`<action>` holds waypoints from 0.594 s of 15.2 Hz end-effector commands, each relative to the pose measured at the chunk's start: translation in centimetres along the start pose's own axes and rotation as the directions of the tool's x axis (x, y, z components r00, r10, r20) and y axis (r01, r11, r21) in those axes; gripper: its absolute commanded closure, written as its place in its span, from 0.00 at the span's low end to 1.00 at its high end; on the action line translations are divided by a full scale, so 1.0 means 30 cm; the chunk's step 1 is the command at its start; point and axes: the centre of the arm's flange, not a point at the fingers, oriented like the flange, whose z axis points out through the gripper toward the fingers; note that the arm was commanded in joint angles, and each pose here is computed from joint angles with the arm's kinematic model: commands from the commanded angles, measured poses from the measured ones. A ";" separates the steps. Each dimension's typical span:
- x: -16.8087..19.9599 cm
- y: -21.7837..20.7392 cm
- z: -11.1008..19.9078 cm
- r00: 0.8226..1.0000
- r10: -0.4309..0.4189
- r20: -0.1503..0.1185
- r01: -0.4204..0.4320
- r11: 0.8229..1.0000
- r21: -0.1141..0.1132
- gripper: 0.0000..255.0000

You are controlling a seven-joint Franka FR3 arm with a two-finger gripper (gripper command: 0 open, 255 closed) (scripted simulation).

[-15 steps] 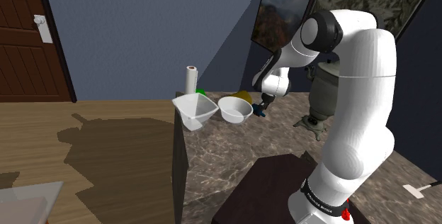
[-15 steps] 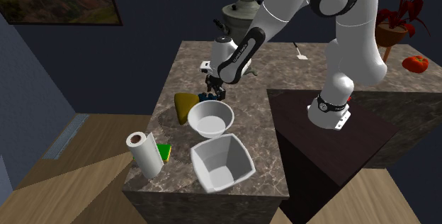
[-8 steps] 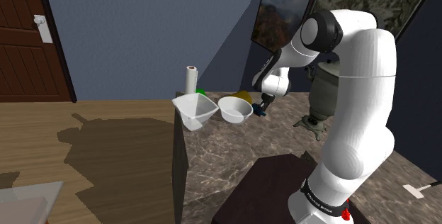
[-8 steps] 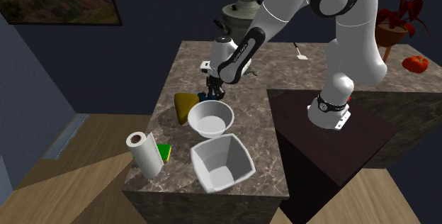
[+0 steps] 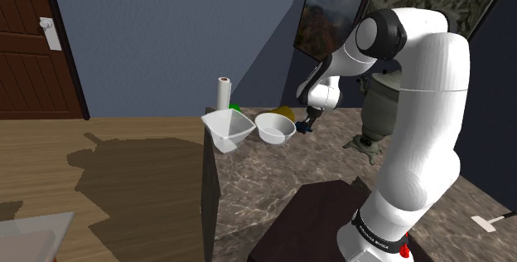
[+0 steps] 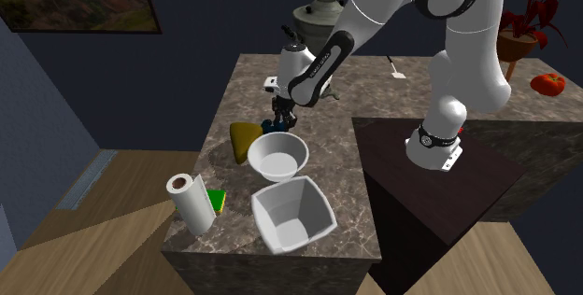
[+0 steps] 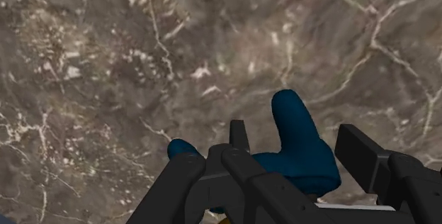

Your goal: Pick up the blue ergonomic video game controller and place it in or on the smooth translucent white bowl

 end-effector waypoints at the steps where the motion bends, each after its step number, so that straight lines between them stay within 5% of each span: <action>1: 0.004 0.008 -0.034 1.000 0.000 0.000 0.000 1.000 0.000 1.00; 9: 0.017 0.026 -0.173 1.000 0.000 0.000 0.000 1.000 0.000 1.00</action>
